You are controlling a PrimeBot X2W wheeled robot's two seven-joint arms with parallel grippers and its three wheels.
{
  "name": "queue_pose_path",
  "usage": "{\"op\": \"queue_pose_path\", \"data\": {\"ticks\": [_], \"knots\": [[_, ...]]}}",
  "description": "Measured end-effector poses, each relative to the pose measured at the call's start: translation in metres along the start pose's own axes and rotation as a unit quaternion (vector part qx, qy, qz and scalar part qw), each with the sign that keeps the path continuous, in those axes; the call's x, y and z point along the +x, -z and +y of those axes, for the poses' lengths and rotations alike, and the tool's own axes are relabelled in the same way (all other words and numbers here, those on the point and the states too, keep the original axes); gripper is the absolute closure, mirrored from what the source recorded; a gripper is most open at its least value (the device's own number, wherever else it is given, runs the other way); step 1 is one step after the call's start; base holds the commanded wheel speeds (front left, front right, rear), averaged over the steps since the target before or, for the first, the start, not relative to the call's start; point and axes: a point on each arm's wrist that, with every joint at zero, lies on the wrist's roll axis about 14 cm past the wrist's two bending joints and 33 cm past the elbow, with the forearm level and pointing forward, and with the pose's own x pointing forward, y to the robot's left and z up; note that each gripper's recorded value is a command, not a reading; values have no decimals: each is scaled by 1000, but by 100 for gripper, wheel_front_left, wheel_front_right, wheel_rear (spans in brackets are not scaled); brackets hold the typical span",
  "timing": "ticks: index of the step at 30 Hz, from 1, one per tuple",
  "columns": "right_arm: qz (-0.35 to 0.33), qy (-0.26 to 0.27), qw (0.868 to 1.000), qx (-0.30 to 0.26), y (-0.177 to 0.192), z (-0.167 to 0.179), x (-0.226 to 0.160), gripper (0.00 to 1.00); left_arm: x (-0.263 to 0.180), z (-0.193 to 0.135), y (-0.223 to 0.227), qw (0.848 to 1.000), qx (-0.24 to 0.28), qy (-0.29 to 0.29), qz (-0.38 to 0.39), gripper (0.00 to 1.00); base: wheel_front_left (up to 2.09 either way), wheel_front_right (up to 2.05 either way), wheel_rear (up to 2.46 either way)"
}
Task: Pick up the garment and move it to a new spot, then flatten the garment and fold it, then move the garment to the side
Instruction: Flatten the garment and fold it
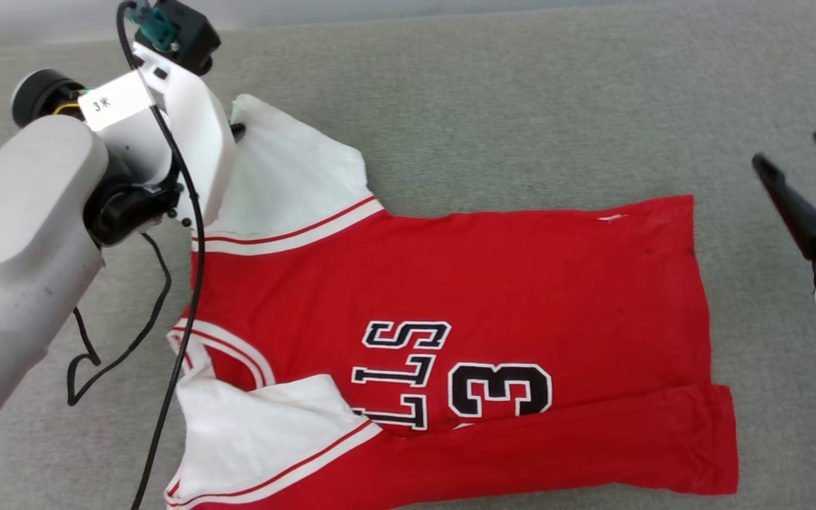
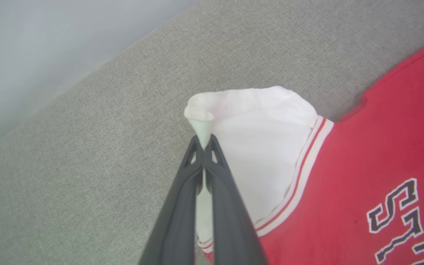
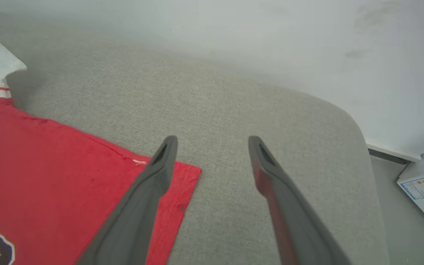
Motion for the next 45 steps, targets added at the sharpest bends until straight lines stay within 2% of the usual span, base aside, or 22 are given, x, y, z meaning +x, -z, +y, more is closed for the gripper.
{"op": "queue_pose_path", "data": {"ticks": [4, 8, 11, 22, 29, 33, 34, 35, 36, 45], "knots": [[106, -36, 994, -2, 26, 10, 8, 0, -12, -1, -2, 1000, 8, -2, -17, 100, 0, 0, 0], [209, -64, 976, 4, 56, 19, 12, 0, -15, -2, 1, 1000, 14, -2, -23, 100, 0, 0, 0], [257, -69, 964, 8, 71, 19, 19, 0, -13, -3, 3, 1000, 17, 2, -26, 100, 0, 0, 0], [330, -82, 941, 5, 112, 32, 60, 0, -1, 2, 5, 999, 28, 6, -32, 100, 0, 0, 0], [374, -105, 921, -15, 149, 49, 68, 0, 10, 6, 15, 999, 25, 9, -27, 100, 0, 0, 0], [380, -111, 918, -13, 157, 51, 69, 0, 13, 8, 20, 999, 24, 8, -22, 100, 0, 0, 0], [378, -112, 919, -12, 156, 51, 69, 46, 14, 7, 20, 999, 24, 8, -21, 100, 0, 0, 0], [373, -112, 921, -12, 155, 51, 70, 86, 13, 8, 20, 999, 24, 8, -22, 100, 0, 0, 0], [369, -112, 923, -13, 154, 51, 70, 100, 13, 8, 19, 999, 24, 7, -24, 100, 0, 0, 0], [291, -116, 950, -11, 124, 57, 62, 100, -15, 5, 8, 998, 23, -6, -55, 100, 0, 0, 0]]}}
